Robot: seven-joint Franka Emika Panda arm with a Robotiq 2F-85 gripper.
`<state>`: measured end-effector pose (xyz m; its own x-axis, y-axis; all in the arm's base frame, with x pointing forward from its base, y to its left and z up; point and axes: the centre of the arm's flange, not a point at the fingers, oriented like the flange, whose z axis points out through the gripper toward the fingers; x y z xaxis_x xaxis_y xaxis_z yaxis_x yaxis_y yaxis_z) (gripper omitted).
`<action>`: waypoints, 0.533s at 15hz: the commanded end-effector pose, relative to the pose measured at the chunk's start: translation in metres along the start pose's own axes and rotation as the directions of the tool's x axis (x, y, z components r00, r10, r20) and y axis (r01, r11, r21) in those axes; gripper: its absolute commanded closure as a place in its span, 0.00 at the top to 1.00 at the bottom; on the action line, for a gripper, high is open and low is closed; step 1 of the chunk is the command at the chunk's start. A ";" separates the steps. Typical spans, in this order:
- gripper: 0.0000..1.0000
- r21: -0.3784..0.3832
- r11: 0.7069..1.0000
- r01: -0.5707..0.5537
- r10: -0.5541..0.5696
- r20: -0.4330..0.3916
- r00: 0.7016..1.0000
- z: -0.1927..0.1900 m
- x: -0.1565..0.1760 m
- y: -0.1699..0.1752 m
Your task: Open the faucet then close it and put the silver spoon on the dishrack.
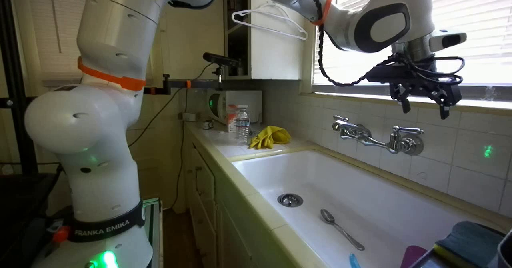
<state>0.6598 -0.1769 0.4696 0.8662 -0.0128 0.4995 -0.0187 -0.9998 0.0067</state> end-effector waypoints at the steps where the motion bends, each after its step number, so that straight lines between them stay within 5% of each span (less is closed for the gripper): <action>1: 1.00 0.013 1.000 0.023 -0.022 -0.067 0.998 0.025 0.022 0.010; 8: 1.00 0.031 0.997 0.067 -0.064 -0.095 0.993 0.054 0.036 0.006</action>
<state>0.6997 -0.1794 0.4488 0.8206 0.0291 0.5708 0.0234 -0.9996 0.0173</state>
